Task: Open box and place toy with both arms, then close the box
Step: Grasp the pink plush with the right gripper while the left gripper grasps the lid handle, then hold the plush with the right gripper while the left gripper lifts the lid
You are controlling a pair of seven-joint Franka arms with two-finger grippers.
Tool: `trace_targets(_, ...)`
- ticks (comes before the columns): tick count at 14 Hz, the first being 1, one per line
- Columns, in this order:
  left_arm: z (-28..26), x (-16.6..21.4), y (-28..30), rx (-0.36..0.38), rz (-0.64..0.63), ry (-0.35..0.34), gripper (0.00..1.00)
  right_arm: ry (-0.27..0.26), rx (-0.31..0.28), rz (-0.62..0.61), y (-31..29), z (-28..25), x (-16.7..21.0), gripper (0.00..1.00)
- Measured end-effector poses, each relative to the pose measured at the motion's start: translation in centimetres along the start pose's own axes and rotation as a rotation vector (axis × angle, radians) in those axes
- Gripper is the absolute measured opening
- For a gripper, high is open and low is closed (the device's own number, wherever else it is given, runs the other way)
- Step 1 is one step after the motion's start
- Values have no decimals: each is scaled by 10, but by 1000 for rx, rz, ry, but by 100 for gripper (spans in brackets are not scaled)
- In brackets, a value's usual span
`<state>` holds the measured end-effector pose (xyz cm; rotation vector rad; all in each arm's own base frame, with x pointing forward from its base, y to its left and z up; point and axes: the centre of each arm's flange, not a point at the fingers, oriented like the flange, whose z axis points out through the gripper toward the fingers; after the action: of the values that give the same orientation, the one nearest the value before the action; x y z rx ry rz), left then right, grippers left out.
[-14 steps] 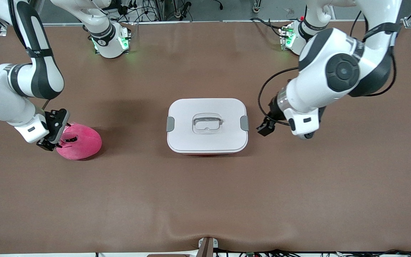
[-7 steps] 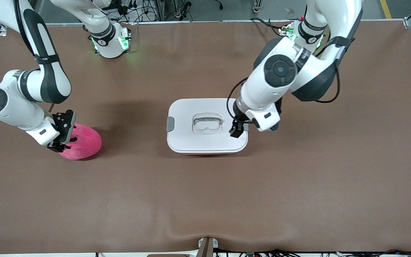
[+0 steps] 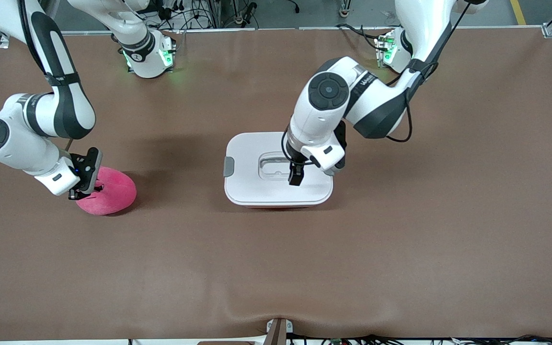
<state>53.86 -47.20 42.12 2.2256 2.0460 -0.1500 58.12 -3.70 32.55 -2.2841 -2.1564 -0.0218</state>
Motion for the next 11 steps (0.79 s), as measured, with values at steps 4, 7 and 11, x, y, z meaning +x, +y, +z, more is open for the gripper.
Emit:
trace_targets(4, 1, 18, 14, -9, -42, 12, 100, 28, -16, 8, 13, -23, 1, 14)
trace_targets(7, -3, 33, 25, -17, -81, 13, 100, 48, -34, 20, 22, -42, 2, 14)
trace_targets(11, 11, 26, 20, 1, -126, 20, 100, 60, -59, 29, 31, -58, 2, 14)
